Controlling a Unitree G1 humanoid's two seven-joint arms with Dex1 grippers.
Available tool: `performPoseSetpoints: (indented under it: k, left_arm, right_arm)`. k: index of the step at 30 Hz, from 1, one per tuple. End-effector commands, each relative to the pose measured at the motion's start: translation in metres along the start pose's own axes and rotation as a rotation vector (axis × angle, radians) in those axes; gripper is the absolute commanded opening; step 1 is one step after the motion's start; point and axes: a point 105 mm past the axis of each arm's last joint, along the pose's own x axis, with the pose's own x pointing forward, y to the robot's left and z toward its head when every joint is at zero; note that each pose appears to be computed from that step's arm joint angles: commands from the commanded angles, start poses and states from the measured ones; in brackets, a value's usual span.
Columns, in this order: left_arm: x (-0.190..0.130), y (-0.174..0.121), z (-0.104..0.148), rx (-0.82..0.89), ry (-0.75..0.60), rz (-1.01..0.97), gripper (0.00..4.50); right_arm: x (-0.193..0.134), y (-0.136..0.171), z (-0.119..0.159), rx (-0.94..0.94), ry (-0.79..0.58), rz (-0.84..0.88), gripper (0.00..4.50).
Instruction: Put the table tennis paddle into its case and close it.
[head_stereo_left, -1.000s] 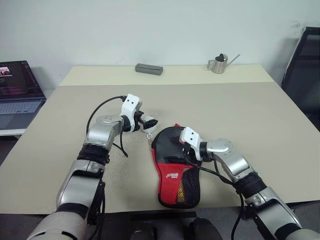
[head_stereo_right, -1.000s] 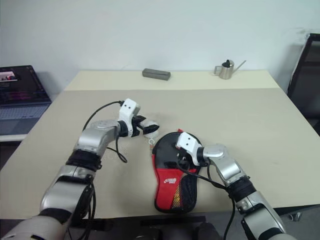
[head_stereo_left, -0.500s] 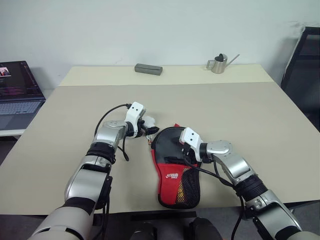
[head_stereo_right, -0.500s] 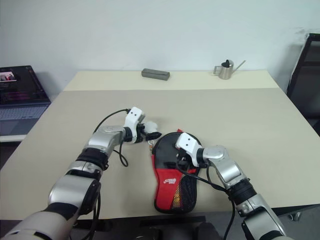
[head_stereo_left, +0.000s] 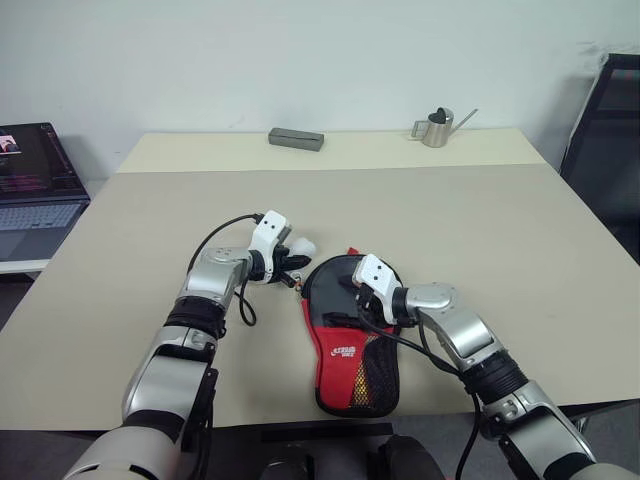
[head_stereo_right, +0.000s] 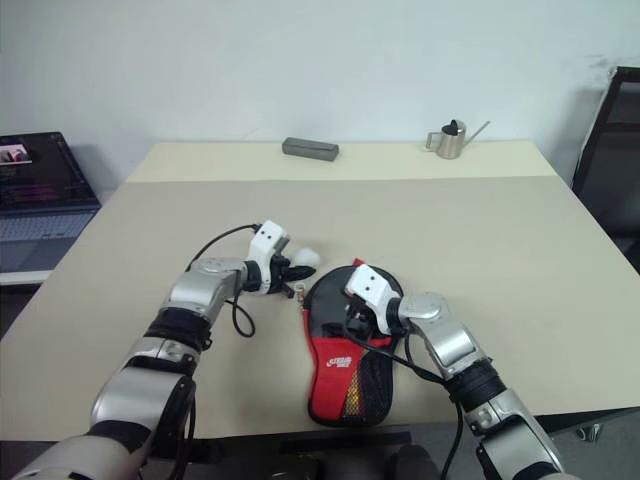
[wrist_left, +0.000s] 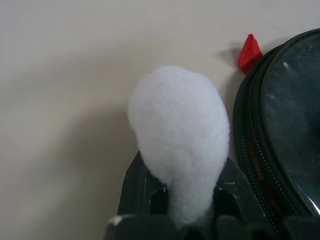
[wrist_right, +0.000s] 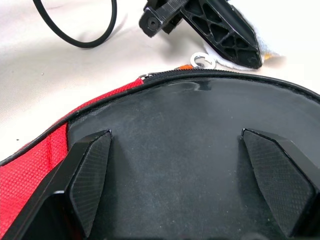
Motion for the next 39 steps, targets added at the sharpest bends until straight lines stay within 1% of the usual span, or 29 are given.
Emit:
performPoseSetpoints:
  k: [1,5,10,19,27,34,39]
  left_arm:
    - [0.002,0.0,0.023,0.059,-0.04,-0.01,0.39]
    - [0.01,-0.004,0.035,0.104,-0.053,-0.031,0.39]
    - [0.017,-0.002,0.047,0.155,-0.052,-0.01,0.39]
    - [0.029,-0.001,0.059,0.22,-0.038,0.062,0.39]
    - [0.038,-0.007,0.072,0.277,-0.043,0.101,0.38]
    - [0.044,-0.011,0.076,0.299,-0.043,0.125,0.38]
    - [0.048,-0.014,0.089,0.329,-0.074,0.168,0.38]
  right_arm:
    - [0.0,-0.001,-0.036,0.067,0.143,-0.038,4.5]
    - [0.0,-0.002,-0.044,0.077,0.168,-0.051,4.5]
    - [0.004,-0.003,-0.046,0.1,0.174,-0.067,4.5]
    - [0.006,0.002,-0.053,0.127,0.189,-0.06,4.5]
    - [0.005,0.003,-0.06,0.153,0.2,-0.069,4.5]
    - [0.006,0.011,-0.065,0.177,0.203,-0.074,4.5]
    - [0.007,0.015,-0.07,0.201,0.206,-0.089,4.5]
